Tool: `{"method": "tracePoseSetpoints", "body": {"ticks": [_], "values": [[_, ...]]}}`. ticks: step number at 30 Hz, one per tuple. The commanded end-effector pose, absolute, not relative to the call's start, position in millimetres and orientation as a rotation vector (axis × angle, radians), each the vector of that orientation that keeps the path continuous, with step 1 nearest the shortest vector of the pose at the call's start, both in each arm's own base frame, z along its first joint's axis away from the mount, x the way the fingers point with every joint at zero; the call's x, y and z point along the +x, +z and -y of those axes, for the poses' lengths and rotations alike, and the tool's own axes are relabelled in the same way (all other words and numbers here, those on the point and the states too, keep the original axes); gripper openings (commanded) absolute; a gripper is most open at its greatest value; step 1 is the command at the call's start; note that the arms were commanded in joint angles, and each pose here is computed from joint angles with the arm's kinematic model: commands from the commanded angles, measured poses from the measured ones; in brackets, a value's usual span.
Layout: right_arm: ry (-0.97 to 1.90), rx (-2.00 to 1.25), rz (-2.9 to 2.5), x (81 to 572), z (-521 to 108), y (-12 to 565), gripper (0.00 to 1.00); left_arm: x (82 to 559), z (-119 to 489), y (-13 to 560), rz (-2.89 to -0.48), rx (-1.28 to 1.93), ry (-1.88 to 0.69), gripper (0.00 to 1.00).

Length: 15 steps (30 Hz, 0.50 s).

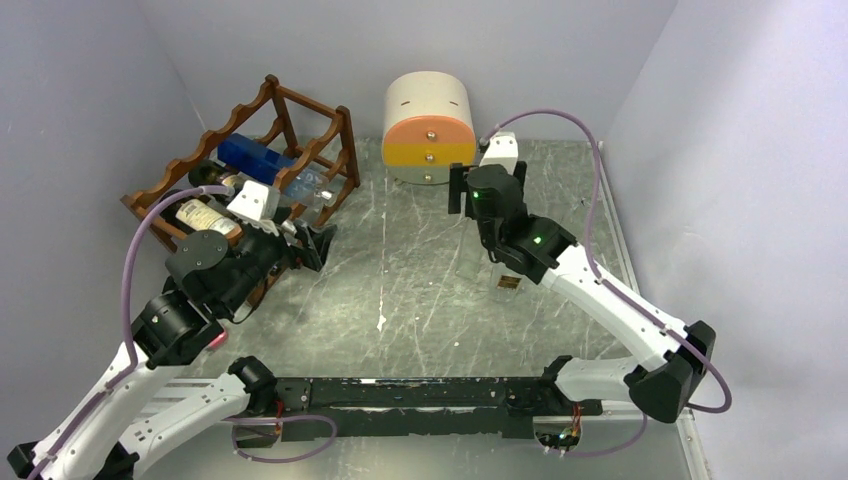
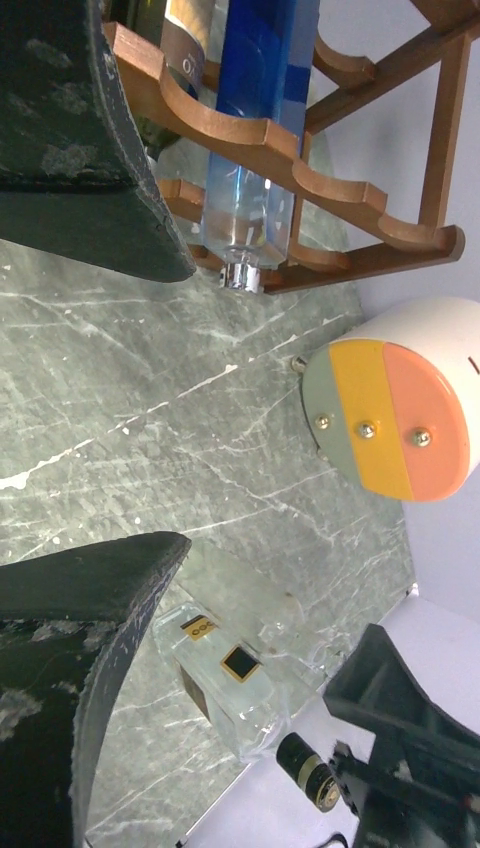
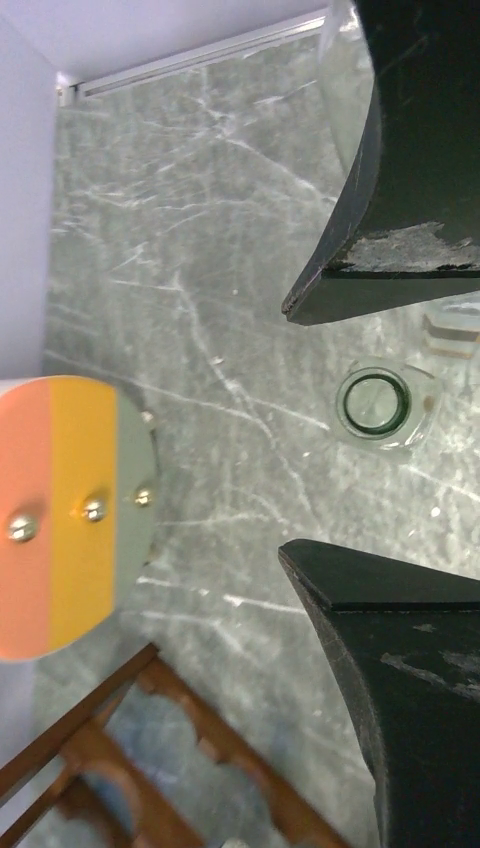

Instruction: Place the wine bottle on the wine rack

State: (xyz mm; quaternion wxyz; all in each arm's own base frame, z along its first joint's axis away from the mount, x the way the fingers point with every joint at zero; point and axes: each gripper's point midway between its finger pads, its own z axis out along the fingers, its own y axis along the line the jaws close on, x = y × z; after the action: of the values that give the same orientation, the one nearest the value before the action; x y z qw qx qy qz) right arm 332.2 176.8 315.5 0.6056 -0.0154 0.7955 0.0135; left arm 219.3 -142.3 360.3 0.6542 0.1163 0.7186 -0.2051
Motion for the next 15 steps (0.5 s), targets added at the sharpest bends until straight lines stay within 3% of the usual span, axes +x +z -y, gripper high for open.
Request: {"method": "tracePoseSetpoints", "body": {"ticks": [1,8,15], "values": [[-0.016,-0.027,-1.909,327.6,-169.1,290.6,0.82,219.4,151.2,364.7,-1.608,0.261,-0.523,0.98],[-0.088,-0.024,-1.956,331.4,-162.9,261.4,0.75,220.6,154.3,361.0,-1.617,0.259,-0.533,0.98],[-0.01,-0.058,-2.014,334.2,-173.5,242.8,0.53,221.7,155.4,358.0,-1.629,0.255,-0.534,0.98]]}}
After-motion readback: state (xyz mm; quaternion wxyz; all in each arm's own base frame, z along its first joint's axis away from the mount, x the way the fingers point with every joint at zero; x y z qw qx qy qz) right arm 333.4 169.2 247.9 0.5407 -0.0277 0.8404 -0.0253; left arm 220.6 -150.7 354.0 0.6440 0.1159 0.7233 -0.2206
